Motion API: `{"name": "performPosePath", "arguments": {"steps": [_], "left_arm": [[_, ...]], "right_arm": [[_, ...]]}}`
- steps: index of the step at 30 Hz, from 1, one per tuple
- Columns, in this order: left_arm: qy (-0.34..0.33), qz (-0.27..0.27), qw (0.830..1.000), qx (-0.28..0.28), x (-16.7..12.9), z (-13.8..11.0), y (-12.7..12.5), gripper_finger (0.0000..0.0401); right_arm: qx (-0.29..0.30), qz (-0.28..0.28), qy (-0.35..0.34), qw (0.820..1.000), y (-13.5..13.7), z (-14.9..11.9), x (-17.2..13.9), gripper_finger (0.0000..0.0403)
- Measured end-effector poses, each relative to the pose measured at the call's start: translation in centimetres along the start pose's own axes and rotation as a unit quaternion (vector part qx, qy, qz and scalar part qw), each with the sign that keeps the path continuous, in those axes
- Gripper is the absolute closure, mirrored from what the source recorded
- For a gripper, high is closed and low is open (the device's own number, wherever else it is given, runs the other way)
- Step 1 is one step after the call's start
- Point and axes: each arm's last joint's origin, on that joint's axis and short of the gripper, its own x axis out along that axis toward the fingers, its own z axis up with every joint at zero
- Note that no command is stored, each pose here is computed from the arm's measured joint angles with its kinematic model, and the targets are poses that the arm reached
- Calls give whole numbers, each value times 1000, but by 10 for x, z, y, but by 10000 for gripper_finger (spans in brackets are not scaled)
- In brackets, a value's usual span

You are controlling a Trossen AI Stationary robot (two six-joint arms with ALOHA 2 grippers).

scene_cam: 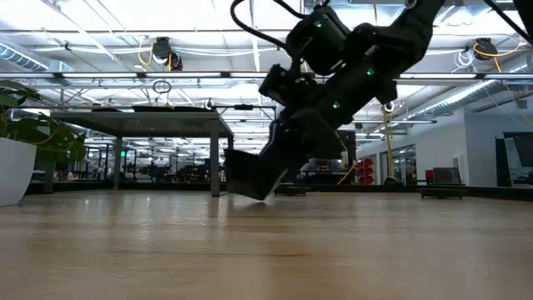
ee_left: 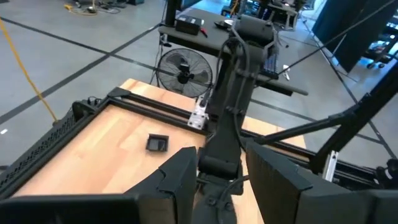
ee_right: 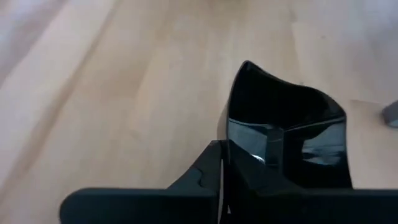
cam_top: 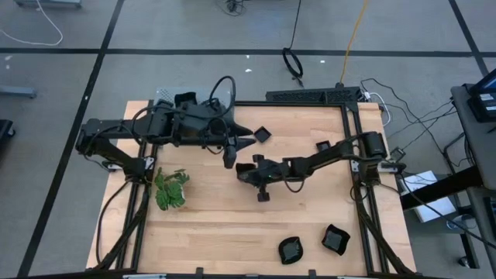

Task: Pick & Place Mini shaped plates
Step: Stack the distorted square plate on top of the distorted square plate on the shelf

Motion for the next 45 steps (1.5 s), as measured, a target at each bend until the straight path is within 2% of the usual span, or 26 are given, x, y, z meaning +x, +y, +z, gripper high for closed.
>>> {"name": "performPosePath", "arguments": {"steps": [6,9,13,17,20,26,32,38,45], "left_arm": [[56,1,998,13,-2,-12,-4,256],[100,9,995,22,-3,-21,-3,256],[156,25,987,33,-6,-32,0,256],[206,38,976,52,-10,-41,3,256],[243,44,966,79,-13,-47,6,256],[294,59,950,84,-2,-61,8,252],[331,64,936,100,27,-80,6,201],[381,61,912,143,66,-110,5,162],[442,52,874,194,106,-152,5,176]], "right_arm": [[3,-5,-16,1000,-1,10,1,347],[30,-5,-21,999,-2,16,-6,310],[68,-6,-15,998,-5,29,-30,271],[70,-7,-3,997,-8,43,-66,250],[70,-16,1,997,-10,53,-99,246],[70,-114,12,991,-18,59,-166,249],[110,-187,16,976,-22,52,-228,244],[137,-197,1,971,-22,39,-273,242],[165,-196,-40,966,-18,10,-300,254]]}}
